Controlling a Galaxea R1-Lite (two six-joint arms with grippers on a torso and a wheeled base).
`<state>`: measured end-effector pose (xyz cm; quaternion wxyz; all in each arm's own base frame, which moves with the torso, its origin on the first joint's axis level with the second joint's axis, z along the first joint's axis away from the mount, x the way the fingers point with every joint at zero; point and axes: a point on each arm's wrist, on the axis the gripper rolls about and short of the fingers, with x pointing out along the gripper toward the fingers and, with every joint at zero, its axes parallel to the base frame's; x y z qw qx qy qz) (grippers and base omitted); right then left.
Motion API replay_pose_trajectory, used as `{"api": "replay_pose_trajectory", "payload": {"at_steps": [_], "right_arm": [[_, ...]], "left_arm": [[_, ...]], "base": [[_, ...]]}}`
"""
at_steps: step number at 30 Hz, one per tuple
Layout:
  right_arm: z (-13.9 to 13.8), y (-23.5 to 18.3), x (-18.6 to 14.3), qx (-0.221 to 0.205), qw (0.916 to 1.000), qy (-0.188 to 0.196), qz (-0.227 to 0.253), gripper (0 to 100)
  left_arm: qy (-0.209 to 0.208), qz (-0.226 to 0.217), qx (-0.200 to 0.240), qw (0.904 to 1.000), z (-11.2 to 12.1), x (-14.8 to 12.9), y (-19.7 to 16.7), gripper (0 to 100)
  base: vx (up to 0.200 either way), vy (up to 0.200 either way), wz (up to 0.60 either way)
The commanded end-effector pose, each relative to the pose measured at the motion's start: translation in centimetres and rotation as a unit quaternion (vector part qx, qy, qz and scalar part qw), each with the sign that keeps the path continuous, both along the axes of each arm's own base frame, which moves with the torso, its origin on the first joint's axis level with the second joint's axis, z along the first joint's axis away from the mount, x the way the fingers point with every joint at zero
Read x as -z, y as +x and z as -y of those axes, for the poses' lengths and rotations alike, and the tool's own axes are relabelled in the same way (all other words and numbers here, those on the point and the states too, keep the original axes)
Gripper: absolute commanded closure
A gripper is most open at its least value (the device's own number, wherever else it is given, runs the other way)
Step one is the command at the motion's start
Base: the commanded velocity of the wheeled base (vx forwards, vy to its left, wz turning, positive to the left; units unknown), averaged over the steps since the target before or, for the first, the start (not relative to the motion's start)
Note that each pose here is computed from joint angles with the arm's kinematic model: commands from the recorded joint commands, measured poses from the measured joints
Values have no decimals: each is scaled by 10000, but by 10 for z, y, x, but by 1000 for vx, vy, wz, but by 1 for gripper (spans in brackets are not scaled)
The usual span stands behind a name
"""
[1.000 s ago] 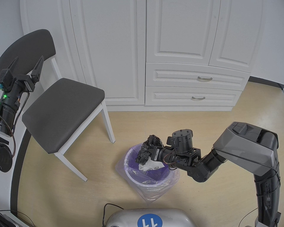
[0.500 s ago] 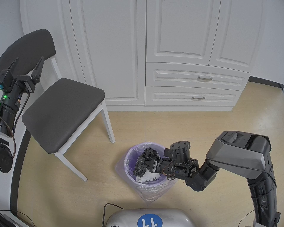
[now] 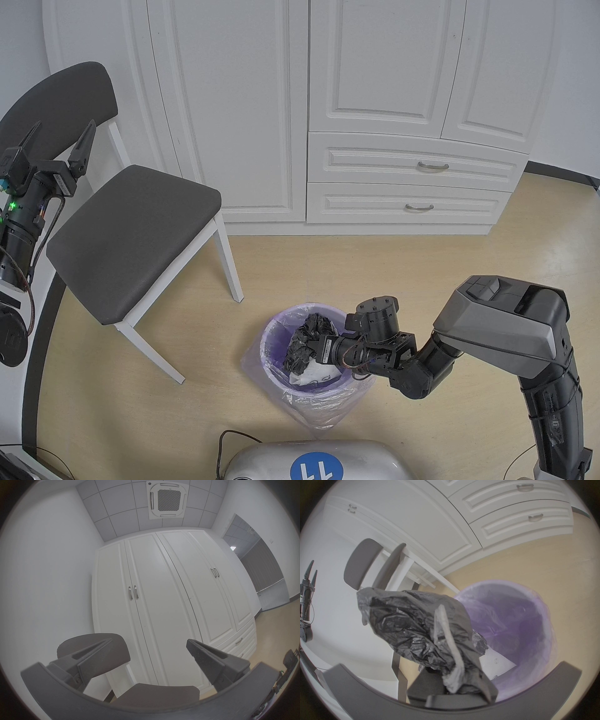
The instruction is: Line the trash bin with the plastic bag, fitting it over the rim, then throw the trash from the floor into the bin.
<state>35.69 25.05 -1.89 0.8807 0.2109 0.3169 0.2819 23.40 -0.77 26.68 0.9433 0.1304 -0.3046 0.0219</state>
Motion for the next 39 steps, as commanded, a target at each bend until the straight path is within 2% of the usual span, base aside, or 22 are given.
{"api": "replay_pose_trajectory", "payload": {"at_steps": [1, 5, 11, 20, 24, 29, 34, 39], "right_arm": [[3, 6, 12, 69, 10000, 10, 56, 100], [3, 7, 18, 40, 10000, -44, 79, 100], [5, 6, 48, -205, 9979, -586, 171, 100], [4, 14, 50, -102, 9980, -354, 512, 100], [2, 22, 53, 256, 9941, -196, 1034, 100], [2, 23, 56, 346, 9841, 198, 1733, 100], [4, 21, 52, 331, 9828, 252, 1799, 100], [8, 13, 50, 208, 9858, 169, 1658, 100]], "left_arm": [[7, -27, 67, 10000, 3, 1, 1, 0], [7, -35, 75, 10000, 4, 2, 1, 0], [14, -50, 117, 9999, 6, 3, 1, 0], [22, -88, 143, 9999, 7, 4, 1, 0], [24, -95, 235, 9997, 12, 5, 1, 0], [23, -88, 258, 9996, 13, 4, 0, 0], [23, -80, 258, 9996, 13, 4, 0, 0], [22, -72, 258, 9996, 13, 4, -1, 0]], "base": [[0, 0, 0], [0, 0, 0], [0, 0, 0], [0, 0, 0], [0, 0, 0], [0, 0, 0], [0, 0, 0], [0, 0, 0]]}}
